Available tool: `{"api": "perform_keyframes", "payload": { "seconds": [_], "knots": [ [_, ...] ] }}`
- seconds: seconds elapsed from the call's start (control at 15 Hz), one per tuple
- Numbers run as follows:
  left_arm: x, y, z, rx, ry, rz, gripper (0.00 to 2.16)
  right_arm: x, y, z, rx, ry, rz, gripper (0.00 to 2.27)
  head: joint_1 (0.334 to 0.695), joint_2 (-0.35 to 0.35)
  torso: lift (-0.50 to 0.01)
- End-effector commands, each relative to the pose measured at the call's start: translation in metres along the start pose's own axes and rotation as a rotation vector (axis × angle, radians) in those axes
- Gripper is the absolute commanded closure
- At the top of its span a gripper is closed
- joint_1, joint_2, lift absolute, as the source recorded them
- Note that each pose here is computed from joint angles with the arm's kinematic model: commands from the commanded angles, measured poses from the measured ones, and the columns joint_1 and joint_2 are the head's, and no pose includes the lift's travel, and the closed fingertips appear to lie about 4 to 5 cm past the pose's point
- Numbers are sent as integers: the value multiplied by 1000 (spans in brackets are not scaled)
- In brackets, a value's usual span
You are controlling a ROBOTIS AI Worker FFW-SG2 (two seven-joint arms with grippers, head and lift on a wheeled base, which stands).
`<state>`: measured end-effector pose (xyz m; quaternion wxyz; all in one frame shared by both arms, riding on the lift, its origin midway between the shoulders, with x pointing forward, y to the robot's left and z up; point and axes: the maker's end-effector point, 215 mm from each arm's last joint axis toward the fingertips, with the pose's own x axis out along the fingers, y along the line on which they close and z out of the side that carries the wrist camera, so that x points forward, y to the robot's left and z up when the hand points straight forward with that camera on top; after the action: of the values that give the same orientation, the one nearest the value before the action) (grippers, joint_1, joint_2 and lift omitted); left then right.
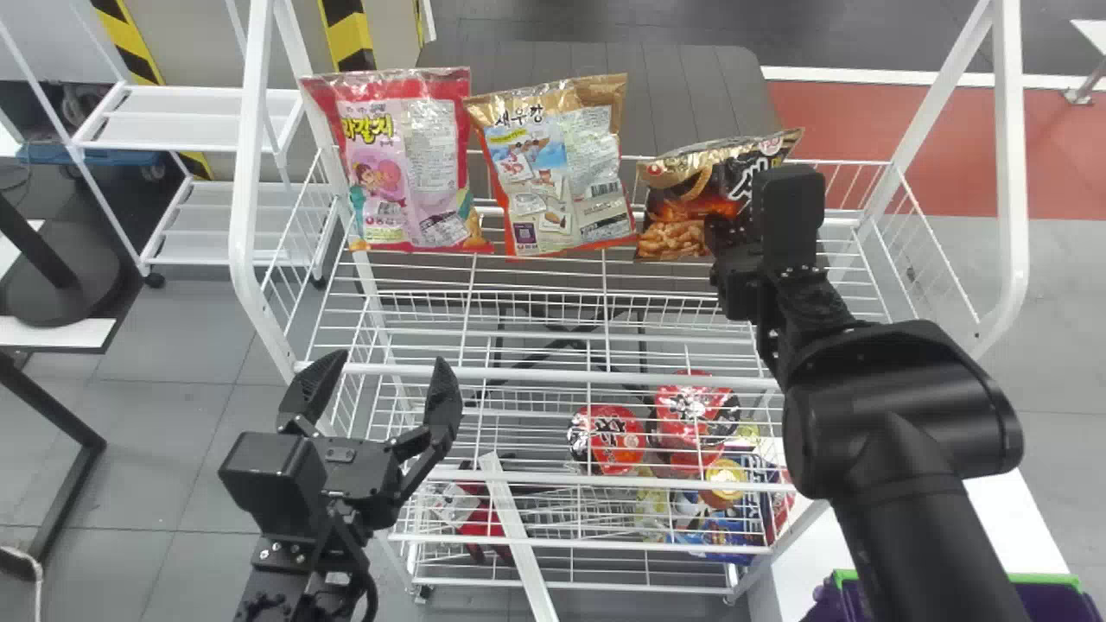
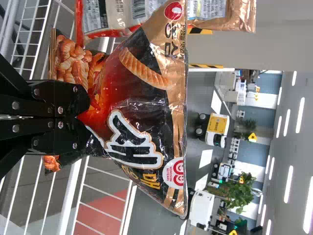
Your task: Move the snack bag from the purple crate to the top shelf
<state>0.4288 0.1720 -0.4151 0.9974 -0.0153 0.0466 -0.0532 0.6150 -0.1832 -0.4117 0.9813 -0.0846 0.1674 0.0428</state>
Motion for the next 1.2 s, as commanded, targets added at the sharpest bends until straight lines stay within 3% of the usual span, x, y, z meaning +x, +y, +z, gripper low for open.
{"api": "perform_keyframes", "payload": {
  "seconds": [0.0,1.13],
  "knots": [
    [1,-2,-1,0,1,-3,103,0,1,-6,1,29,-2,1646,695,-12,0],
    [9,-9,-11,5,14,-11,103,-14,-14,17,49,145,-42,1649,695,-33,0]
  ]
}}
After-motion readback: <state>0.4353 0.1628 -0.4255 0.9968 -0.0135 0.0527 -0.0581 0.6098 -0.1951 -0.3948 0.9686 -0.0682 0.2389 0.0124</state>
